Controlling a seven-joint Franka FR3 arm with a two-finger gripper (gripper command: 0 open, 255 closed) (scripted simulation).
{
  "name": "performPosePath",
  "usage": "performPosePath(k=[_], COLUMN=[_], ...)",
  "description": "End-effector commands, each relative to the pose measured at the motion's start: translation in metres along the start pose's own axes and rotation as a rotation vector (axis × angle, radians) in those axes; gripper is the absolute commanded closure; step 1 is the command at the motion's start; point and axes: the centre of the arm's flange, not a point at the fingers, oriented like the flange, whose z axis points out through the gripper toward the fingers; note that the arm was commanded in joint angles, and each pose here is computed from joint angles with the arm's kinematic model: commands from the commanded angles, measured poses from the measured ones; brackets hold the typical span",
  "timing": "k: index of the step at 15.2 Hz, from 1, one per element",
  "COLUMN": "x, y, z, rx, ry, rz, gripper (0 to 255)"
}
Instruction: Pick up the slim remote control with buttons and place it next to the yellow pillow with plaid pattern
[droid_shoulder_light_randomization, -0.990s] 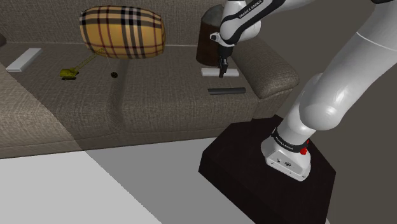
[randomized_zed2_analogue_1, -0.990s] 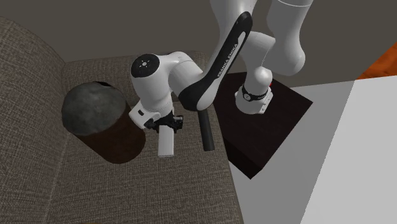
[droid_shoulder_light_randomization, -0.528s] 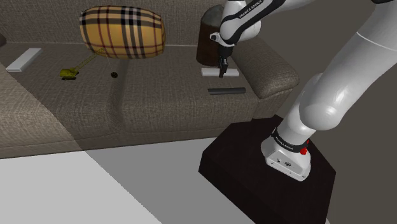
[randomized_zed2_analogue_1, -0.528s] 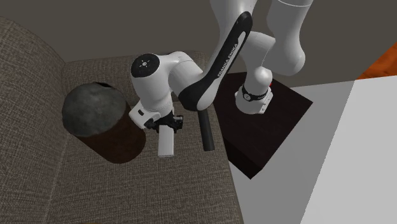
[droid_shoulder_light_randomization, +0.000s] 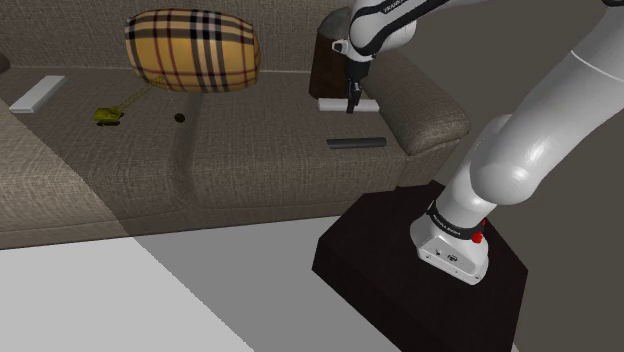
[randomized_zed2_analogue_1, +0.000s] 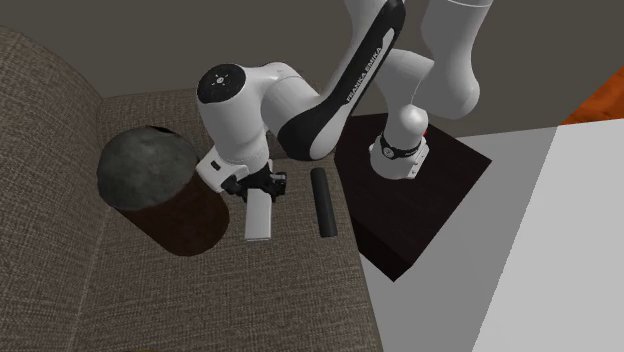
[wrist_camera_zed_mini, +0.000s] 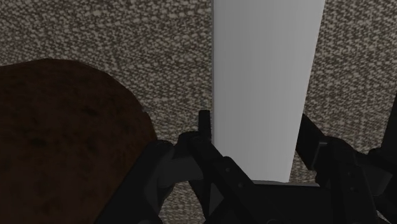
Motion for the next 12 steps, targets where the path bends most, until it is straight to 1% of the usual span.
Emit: performPosePath(k=[1,12], x=[0.0,-0.001], y=[0.0,0.0], z=[-0.012,-0.07], rx=[0.0,0.0], ry=[0.0,0.0], rz=[0.0,0.0], gripper=[255,255])
